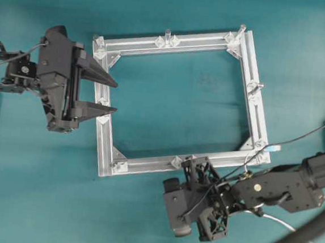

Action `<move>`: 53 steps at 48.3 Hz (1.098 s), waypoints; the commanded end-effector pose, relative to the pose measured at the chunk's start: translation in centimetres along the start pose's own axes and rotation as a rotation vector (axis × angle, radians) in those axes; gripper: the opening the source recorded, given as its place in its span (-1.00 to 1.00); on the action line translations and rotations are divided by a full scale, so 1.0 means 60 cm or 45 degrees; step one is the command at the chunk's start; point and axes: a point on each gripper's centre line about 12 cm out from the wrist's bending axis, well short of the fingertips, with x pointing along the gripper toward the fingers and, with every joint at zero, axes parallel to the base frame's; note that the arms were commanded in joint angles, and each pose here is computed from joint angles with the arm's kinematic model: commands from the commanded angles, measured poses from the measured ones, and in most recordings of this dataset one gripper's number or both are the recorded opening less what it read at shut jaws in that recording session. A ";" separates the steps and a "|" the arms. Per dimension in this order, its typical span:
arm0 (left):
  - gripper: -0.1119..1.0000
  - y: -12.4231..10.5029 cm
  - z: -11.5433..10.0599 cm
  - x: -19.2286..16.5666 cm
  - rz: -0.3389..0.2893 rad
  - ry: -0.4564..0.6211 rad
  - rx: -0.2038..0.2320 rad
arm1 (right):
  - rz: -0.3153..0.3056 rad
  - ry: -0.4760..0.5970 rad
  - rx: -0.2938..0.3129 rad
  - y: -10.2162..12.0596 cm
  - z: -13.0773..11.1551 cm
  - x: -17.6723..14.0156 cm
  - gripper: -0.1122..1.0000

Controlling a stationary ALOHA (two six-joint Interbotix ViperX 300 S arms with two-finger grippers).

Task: Move the cable alternately left and right between 8 pins so it hooks onto each one.
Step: 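Grasp the white cable's clear plug with the right gripper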

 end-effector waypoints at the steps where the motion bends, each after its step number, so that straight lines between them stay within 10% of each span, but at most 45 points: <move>1: 0.56 -0.005 0.008 -0.016 -0.013 -0.048 0.021 | 0.001 0.045 -0.008 0.009 -0.010 0.001 -0.55; 16: 0.56 -0.013 -0.029 -0.073 -0.048 -0.091 0.032 | -0.034 0.105 0.145 0.006 -0.005 -0.061 -0.55; 33: 0.56 -0.011 -0.048 -0.130 -0.059 -0.122 0.035 | -0.155 0.023 0.727 -0.047 -0.028 -0.197 -0.55; 53: 0.55 -0.008 -0.073 -0.193 -0.074 -0.207 0.021 | -0.405 -0.048 1.070 -0.162 0.017 -0.145 -0.55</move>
